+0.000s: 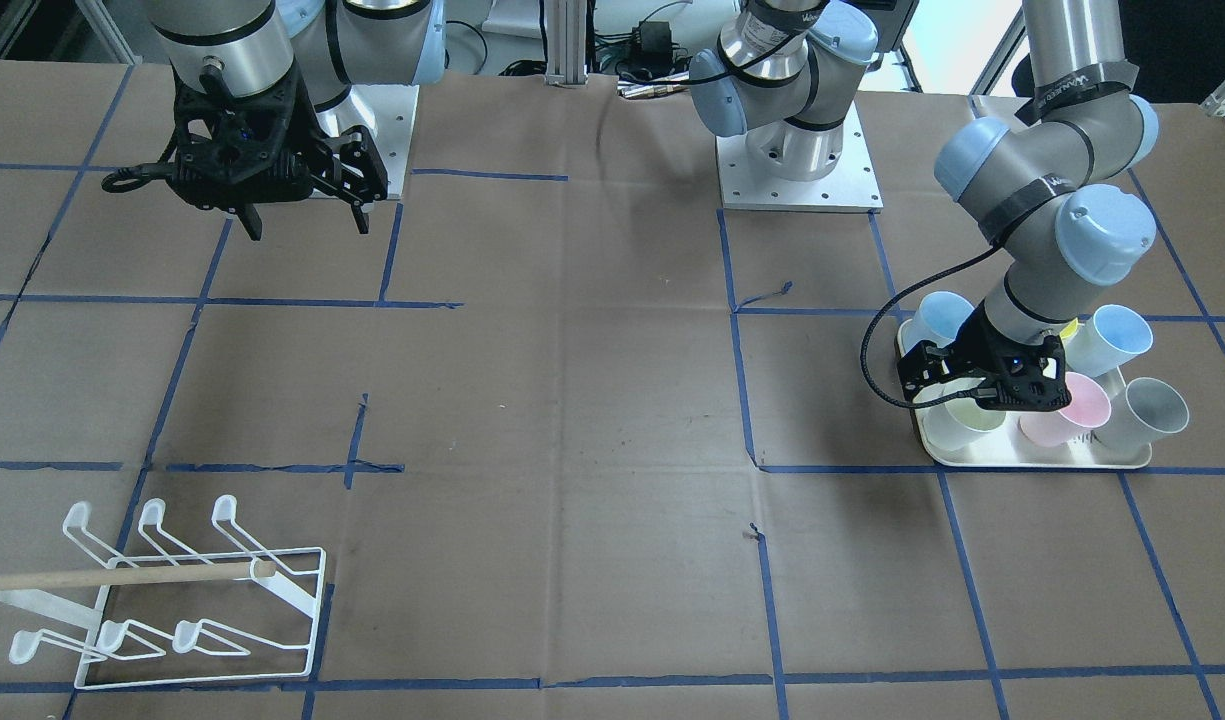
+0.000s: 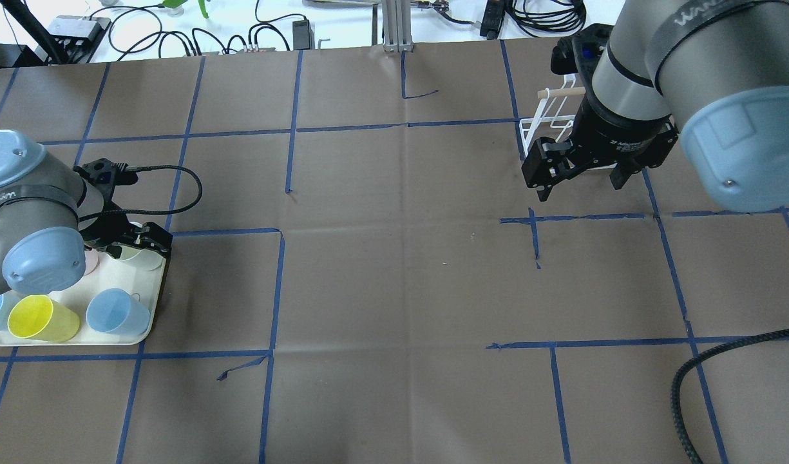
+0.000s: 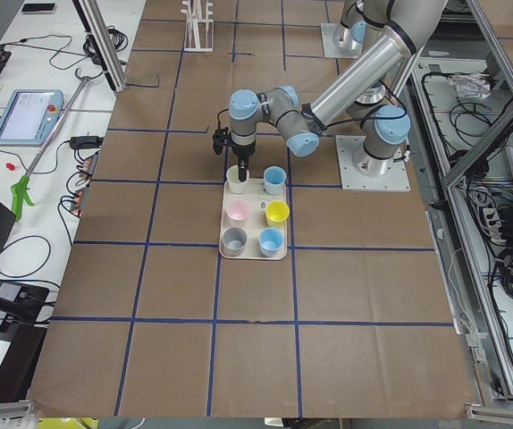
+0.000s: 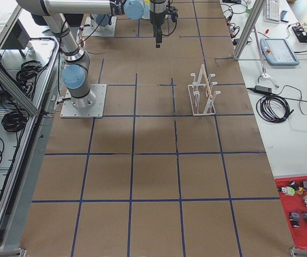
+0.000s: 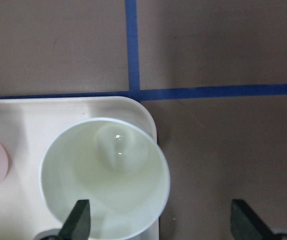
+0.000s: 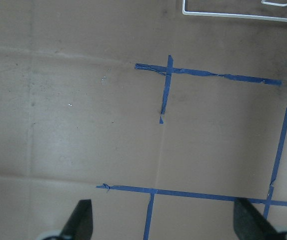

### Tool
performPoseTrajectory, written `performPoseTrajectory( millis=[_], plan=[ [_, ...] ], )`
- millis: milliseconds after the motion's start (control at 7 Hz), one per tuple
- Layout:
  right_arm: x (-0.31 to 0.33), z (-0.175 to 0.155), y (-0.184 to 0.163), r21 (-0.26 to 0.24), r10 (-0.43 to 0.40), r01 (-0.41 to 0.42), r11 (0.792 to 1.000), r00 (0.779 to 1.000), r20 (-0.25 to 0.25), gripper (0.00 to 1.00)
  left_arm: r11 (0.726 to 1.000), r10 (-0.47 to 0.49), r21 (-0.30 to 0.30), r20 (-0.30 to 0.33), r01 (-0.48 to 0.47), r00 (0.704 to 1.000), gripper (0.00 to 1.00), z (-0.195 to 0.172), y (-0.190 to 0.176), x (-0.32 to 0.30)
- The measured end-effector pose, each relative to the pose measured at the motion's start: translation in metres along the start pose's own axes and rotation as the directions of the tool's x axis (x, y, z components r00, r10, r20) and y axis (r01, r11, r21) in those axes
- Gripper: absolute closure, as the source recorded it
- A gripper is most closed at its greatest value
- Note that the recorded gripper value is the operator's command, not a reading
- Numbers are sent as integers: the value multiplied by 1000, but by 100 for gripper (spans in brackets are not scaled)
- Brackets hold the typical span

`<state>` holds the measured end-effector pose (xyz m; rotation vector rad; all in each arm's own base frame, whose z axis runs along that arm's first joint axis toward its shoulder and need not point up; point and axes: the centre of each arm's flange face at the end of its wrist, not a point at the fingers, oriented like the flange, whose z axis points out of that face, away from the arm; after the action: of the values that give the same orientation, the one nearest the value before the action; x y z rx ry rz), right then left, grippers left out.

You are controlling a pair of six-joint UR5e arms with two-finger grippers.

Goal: Transfer IKEA cup to right arm and place on rack

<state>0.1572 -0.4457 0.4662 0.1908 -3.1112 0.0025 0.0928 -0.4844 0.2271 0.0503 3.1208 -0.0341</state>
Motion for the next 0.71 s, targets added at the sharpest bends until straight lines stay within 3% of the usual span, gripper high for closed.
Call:
performPoseTrajectory(
  millis=[286,429,714],
  plan=[
    [0,0,0,0,0,0,1000,1000,0,0,1000,6,8,8,-6,1000,94,0,-3,-1],
    [0,0,0,-1,0,0,1000,1000,0,0,1000,5,6,8,-5,1000,100,0,-4,-1],
    [0,4,1,-7,0,0,1000,1000,1,0,1000,5,0,-3,-5,1000,100,-1,-3,1]
  ],
)
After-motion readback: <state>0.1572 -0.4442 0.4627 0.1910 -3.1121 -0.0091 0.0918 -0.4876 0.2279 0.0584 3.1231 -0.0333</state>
